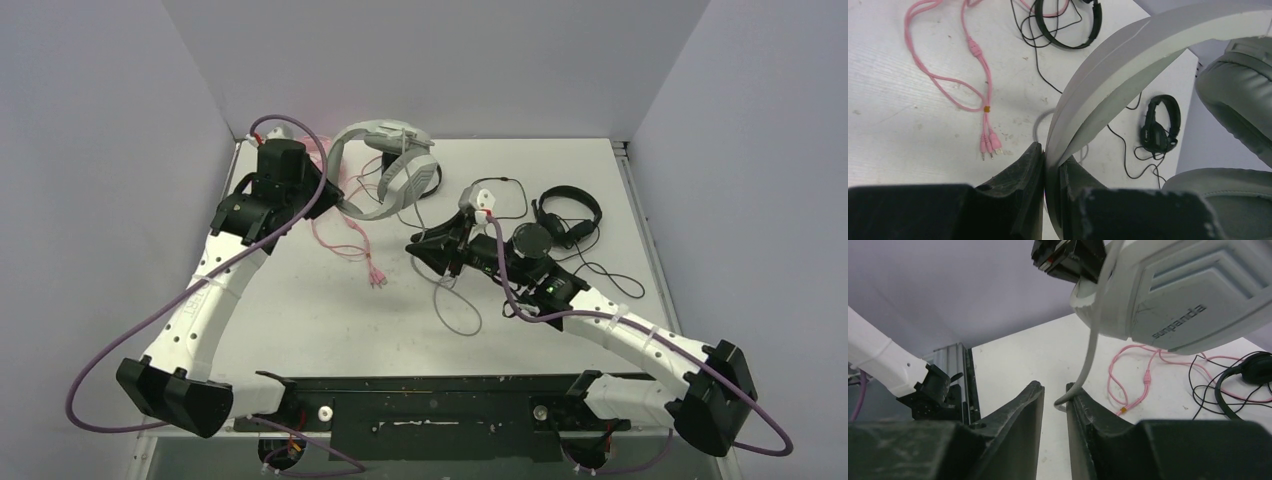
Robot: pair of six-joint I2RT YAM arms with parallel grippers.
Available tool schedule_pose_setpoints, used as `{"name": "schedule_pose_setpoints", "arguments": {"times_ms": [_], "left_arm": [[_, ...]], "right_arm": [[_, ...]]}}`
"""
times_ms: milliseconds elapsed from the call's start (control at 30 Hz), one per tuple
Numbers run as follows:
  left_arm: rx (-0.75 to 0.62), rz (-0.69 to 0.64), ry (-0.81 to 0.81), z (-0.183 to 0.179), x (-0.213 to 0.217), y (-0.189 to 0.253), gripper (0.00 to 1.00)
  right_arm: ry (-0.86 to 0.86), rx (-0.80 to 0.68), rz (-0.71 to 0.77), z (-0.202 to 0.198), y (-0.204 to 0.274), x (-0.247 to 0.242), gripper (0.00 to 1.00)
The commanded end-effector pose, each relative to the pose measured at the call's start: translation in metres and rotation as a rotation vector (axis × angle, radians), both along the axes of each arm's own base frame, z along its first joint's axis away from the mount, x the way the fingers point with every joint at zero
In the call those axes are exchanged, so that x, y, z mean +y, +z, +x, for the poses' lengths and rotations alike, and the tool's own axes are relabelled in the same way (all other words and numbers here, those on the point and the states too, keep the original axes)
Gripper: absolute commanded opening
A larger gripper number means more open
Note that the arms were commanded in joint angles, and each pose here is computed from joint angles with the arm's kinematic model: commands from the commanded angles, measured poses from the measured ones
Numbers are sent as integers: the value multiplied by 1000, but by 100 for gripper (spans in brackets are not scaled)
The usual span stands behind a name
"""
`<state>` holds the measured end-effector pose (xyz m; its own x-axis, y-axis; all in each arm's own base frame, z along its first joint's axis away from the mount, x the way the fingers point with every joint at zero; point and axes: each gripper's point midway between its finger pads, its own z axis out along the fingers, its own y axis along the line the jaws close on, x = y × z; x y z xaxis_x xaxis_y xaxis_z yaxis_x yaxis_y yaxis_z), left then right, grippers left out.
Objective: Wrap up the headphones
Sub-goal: Wrap the headphones cable around the headphones.
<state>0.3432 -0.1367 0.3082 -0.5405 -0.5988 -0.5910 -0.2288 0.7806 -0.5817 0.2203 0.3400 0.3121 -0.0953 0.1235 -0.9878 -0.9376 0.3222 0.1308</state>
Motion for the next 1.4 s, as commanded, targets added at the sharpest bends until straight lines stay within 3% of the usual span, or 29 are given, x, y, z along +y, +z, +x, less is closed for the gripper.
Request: {"name": "schedule_pose_setpoints", "arguments": {"times_ms": [0, 67, 133, 233, 400, 567, 667, 1067, 1300, 1367], "left_arm": [[-266, -62, 114, 14, 17, 64, 0], [-277, -69, 115, 14, 18, 64, 0], [-298, -81, 111, 12, 17, 68, 0], [-324, -85, 112, 9, 19, 77, 0], [-340, -90, 100, 4, 18, 87, 0], [-353, -116, 75, 0, 14, 95, 0], [-359, -134, 59, -2, 11, 101, 0], [-384, -226, 16, -12, -2, 121, 0], [-367, -216, 23, -12, -1, 111, 0], [-362, -209, 29, -10, 0, 106, 0]], "right_arm": [[-61, -6, 75, 0, 36, -13, 23], [-90, 6, 70, 1, 31, -18, 26], [-127, 11, 58, 4, 24, -25, 43], [-176, 11, 52, 8, 16, -35, 44], [-213, 9, 43, 16, 9, -42, 60], [-199, -13, 42, 21, 11, -35, 86], [-179, -51, 37, 26, 10, -27, 95], [-389, -131, 61, 81, 8, -26, 97], [-260, -154, 49, 74, 16, 1, 83], [-205, -146, 58, 64, 23, 8, 73]]}}
